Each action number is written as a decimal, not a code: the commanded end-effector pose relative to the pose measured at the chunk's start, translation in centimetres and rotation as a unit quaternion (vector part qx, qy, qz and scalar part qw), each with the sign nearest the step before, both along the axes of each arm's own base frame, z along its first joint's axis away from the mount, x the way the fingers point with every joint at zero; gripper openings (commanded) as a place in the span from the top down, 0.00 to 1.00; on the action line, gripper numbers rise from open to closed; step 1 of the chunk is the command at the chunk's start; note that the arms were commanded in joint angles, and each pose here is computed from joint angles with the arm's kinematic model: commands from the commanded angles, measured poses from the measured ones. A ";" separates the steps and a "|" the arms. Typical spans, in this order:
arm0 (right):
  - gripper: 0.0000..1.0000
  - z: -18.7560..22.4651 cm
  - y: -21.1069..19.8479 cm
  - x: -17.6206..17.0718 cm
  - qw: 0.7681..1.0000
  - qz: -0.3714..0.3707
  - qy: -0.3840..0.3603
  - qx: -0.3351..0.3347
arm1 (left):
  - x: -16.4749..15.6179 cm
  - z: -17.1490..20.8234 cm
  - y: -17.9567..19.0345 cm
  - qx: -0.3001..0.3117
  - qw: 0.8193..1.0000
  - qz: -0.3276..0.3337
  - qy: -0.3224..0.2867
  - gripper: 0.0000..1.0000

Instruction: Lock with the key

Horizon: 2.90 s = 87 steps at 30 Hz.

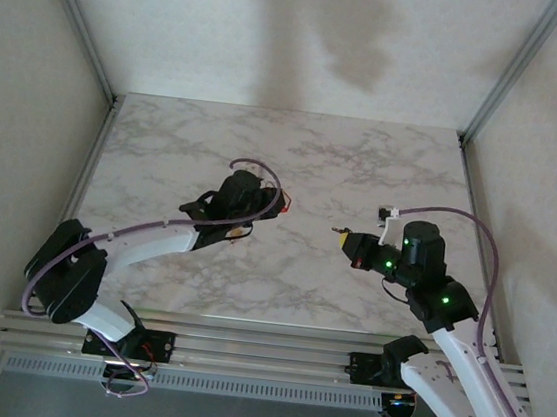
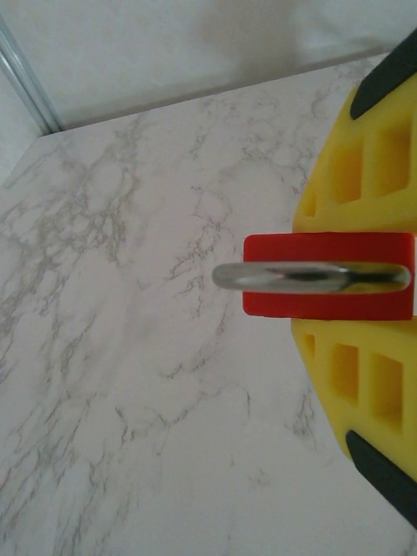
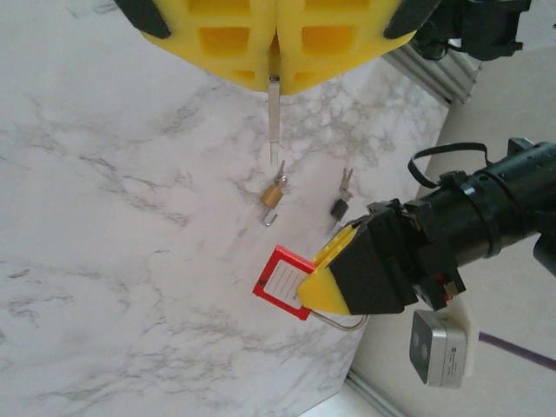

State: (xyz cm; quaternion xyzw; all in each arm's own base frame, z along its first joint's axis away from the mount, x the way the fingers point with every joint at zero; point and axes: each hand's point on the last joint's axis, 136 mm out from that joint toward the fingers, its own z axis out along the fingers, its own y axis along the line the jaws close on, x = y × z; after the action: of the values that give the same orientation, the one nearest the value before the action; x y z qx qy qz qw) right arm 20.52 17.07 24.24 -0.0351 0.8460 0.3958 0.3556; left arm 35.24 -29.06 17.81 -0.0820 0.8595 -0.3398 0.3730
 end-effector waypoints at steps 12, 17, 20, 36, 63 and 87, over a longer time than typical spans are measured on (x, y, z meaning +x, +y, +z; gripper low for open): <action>1.00 0.5 -1.0 -0.1 1.000 -0.019 -0.022 -0.006 | 1.4 -2.8 -6.2 0.053 0.996 -0.073 0.010 1.00; 1.00 0.6 -1.0 -0.2 1.000 -0.020 -0.024 -0.003 | 2.1 -4.7 -7.0 0.079 0.993 -0.079 0.026 1.00; 1.00 0.6 -1.0 -0.2 1.000 -0.019 -0.023 -0.002 | 2.4 -5.6 -7.5 0.087 0.992 -0.085 0.033 1.00; 1.00 0.5 -0.8 -0.3 1.000 -0.015 -0.023 0.004 | 2.9 -10.1 -9.5 0.077 0.984 -0.129 0.091 1.00; 1.00 0.0 -0.4 -0.2 1.000 -0.009 -0.012 0.006 | 3.6 -13.1 -8.5 0.074 0.979 -0.144 0.127 0.71; 1.00 -0.3 -0.1 -0.1 1.000 -0.003 -0.002 0.013 | 6.5 -14.5 -6.1 0.099 0.980 -0.114 0.132 0.58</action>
State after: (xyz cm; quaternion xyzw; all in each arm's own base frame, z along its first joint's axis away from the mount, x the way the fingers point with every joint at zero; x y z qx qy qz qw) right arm 20.41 16.75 24.14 -0.0272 0.8437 0.3954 0.3621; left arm 40.89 -35.63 3.65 0.0089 0.9303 -0.2954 0.2173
